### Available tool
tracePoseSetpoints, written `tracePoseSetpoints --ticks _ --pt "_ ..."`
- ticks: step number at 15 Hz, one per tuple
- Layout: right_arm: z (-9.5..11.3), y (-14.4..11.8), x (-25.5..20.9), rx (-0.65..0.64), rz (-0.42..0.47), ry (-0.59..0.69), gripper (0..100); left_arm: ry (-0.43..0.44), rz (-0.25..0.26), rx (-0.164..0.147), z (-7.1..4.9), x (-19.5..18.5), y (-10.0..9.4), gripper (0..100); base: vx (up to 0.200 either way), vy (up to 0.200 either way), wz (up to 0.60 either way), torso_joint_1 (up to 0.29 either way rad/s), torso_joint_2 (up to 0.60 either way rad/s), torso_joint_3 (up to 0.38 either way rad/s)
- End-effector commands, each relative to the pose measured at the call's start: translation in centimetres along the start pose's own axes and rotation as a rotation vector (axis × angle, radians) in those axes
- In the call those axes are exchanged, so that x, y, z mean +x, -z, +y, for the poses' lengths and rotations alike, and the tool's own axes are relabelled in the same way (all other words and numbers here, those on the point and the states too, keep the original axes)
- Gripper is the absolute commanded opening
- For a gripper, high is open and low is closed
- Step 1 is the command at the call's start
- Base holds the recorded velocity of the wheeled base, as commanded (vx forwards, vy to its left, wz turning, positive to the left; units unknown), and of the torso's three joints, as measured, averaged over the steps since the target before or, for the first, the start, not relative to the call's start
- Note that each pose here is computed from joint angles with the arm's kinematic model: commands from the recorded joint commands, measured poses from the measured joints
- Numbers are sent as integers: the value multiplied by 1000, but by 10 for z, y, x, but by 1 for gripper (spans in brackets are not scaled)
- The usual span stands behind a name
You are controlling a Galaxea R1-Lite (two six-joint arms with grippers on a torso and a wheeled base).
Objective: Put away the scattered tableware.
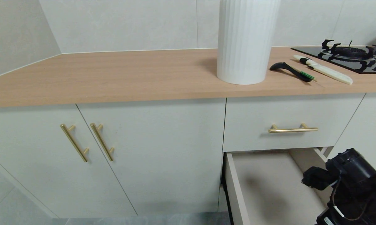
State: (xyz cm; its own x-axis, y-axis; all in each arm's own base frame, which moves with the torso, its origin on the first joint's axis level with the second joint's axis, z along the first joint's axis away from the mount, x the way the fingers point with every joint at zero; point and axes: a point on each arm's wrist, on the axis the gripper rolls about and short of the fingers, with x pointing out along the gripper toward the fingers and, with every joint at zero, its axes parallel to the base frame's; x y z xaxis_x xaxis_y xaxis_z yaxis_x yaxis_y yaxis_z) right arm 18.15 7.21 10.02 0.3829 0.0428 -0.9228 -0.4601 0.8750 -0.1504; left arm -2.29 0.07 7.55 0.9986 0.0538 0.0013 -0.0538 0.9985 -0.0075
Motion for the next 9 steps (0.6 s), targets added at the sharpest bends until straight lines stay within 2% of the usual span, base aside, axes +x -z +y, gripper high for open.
tracePoseSetpoints --ticks 1,3,9 --pt "3 5 -4 -38 31 -8 100 0 0 0 0 0 0 100 0 0 0 0 0 0" --pt "7 11 -8 -70 81 -22 100 0 0 0 0 0 0 100 0 0 0 0 0 0" --pt "9 14 -10 -88 92 8 100 0 0 0 0 0 0 100 0 0 0 0 0 0"
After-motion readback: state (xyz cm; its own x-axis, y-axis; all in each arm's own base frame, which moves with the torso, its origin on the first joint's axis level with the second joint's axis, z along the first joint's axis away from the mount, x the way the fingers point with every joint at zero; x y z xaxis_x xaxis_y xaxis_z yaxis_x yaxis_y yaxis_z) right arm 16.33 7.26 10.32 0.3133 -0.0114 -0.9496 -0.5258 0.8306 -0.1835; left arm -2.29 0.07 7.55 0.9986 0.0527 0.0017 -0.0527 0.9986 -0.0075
